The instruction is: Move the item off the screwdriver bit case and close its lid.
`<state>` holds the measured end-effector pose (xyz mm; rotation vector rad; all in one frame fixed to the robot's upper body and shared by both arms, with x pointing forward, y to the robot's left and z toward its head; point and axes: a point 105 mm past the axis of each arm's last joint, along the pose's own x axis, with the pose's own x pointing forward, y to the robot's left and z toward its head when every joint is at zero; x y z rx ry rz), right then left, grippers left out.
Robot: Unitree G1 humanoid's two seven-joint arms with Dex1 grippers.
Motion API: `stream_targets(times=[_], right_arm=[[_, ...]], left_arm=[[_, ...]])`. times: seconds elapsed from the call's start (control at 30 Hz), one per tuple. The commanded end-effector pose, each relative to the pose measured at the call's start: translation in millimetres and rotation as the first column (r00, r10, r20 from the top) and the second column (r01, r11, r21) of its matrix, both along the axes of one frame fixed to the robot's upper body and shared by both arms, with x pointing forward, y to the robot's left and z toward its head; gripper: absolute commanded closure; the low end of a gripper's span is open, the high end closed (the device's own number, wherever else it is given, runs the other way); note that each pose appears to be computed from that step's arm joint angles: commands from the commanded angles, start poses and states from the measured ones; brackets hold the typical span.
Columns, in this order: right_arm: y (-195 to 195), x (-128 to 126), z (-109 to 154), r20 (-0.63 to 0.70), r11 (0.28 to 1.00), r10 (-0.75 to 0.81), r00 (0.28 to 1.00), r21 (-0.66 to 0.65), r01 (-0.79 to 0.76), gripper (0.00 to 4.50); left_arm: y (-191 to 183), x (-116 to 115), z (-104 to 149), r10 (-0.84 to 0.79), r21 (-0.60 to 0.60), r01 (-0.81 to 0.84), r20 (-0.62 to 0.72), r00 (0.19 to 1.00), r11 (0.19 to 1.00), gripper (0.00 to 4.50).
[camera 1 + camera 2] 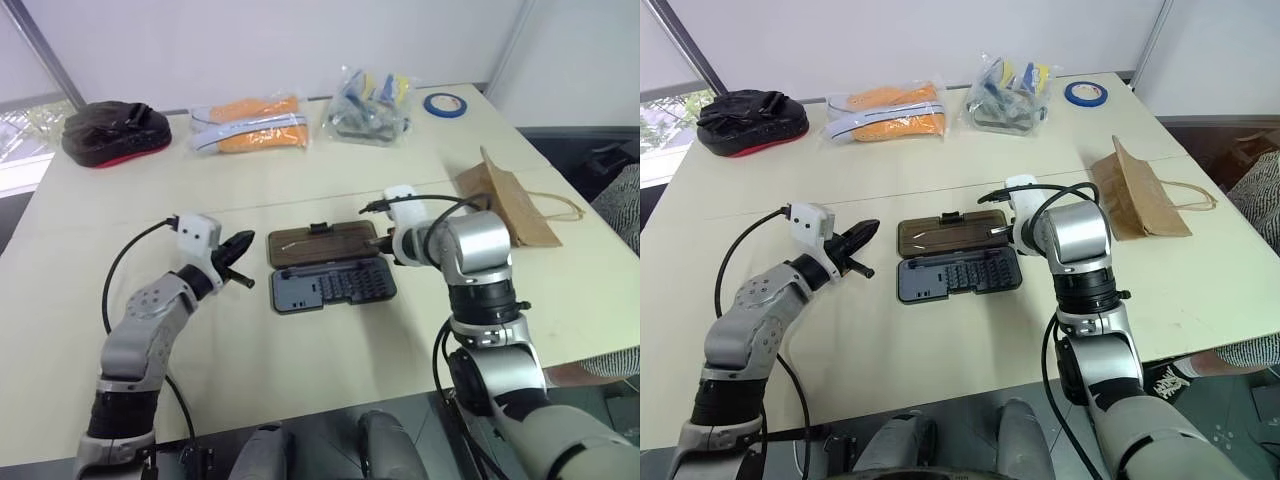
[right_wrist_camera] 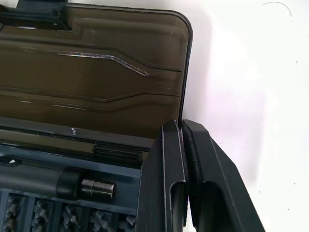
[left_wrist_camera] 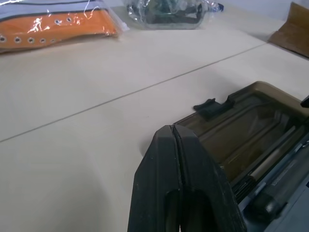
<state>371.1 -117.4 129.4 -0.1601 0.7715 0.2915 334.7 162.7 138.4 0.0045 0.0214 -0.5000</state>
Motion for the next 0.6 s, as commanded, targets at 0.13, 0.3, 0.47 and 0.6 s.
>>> stream_targets(times=[0.13,0.3,0.47,0.6], right_arm=[[21,-20,-14,-0.1,0.982,0.19,0.977,0.018,-0.189,4.45],[22,-26,-16,-0.128,0.969,0.246,0.961,0.017,-0.246,4.45],[21,-26,-15,-0.137,0.969,0.247,0.959,0.021,-0.247,4.45],[17,-29,-16,-0.144,0.967,0.255,0.956,0.017,-0.255,4.45]], left_arm=[[2,-3,11,0.003,0.009,-0.004,0.048,0.999,1.0,4.5],[3,-4,12,0.006,0.012,-0.006,0.048,0.999,1.0,4.5],[4,-4,12,0.009,0.013,-0.01,0.048,0.999,1.0,4.5],[4,-4,12,0.01,0.013,-0.01,0.049,0.999,1.0,4.5]])
